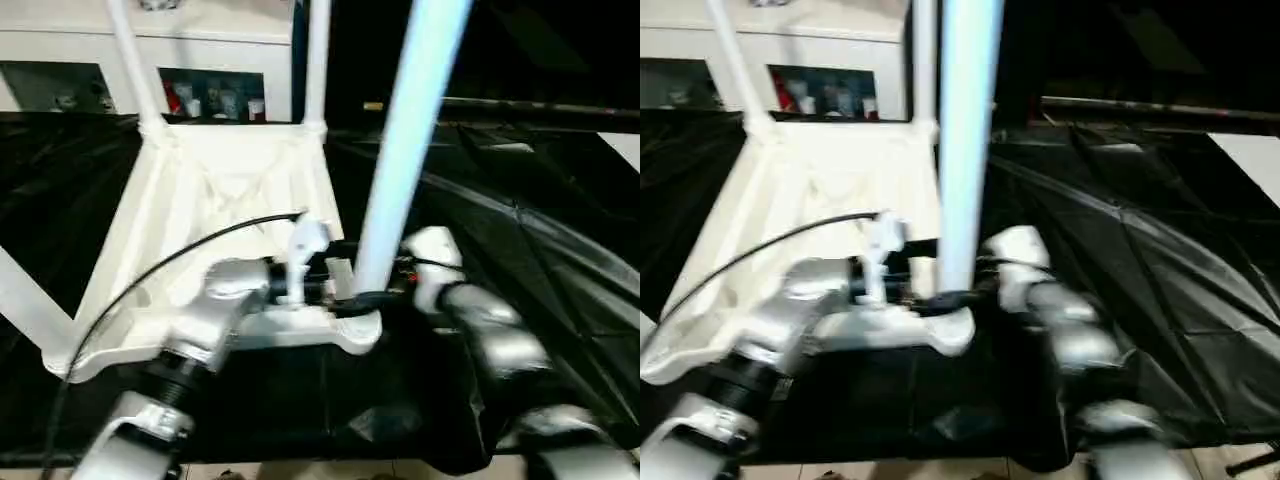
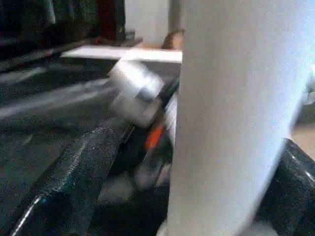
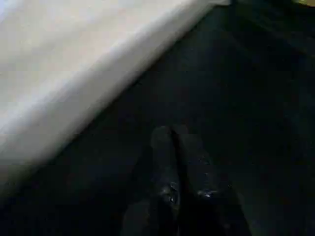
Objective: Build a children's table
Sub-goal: Rotate table base, then rotate leg to tighten
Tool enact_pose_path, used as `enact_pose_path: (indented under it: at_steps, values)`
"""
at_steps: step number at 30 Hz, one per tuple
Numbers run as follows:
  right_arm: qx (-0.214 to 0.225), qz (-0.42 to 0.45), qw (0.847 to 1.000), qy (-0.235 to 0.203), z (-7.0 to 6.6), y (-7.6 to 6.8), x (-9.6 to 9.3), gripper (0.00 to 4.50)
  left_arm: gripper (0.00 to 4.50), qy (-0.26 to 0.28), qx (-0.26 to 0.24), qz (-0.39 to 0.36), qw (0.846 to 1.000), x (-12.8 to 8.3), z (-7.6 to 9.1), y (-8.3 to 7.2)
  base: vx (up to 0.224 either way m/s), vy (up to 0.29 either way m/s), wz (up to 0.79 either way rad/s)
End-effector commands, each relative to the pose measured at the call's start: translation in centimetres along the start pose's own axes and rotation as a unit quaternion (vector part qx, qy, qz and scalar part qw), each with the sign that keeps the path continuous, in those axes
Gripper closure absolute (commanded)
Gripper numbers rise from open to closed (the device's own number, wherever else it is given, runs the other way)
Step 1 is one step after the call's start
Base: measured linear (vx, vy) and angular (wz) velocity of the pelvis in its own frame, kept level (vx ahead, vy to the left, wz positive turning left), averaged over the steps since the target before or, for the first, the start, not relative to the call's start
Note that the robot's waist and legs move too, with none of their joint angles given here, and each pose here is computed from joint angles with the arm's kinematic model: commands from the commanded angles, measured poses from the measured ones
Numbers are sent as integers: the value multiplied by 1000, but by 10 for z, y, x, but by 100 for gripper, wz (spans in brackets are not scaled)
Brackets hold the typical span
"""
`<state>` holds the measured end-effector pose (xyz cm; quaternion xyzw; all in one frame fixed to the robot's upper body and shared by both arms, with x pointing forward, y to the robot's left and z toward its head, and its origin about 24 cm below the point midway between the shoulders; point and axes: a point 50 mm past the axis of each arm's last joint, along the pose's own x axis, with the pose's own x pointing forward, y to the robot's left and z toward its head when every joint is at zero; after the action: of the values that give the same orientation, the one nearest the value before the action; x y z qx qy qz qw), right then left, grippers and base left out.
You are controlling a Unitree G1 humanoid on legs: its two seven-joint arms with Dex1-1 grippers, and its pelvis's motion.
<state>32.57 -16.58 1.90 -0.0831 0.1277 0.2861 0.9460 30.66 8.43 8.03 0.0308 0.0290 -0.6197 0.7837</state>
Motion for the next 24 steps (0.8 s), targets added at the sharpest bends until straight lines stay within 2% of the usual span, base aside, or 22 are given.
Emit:
enact_pose_path:
  at_steps: [1, 4, 5, 6, 7, 9, 11, 13, 24]
  values:
    - [-5, 33, 999, 13, -4, -4, -14, 450, 2, 23, -14, -27, 999, -10, -4, -3, 0, 0, 0]
    - [-17, 72, 997, 21, -4, -5, -28, 450, 2, 62, -33, -60, 996, -17, -12, -7, 0, 0, 0]
    - [-14, 102, 994, 21, -1, -2, -35, 450, 2, 93, -33, -66, 993, -22, -20, -8, 0, 0, 0]
    - [-14, 102, 994, 21, -1, -2, -35, 450, 2, 93, -33, -66, 993, -23, -20, -8, 0, 0, 0]
    - [-18, 126, 992, 22, 1, 1, -40, 450, 19, 119, -22, -62, 991, -27, -26, -7, 0, 0, 0]
    - [-19, 143, 989, 21, 4, 3, -43, 450, 37, 133, -16, -58, 989, -30, -29, -7, 0, 0, 0]
    - [-20, 172, 985, 18, 10, 9, -50, 450, 37, 157, -4, -46, 987, -34, -33, -5, 0, 0, 0]
    - [-21, 192, 981, 17, 14, 14, -56, 450, 67, 179, -4, -41, 983, -37, -35, -4, 0, 0, 0]
    - [-29, 229, 972, 51, 18, 30, -73, 450, 161, 229, -10, -33, 973, -50, -42, -4, 0, 0, 0]
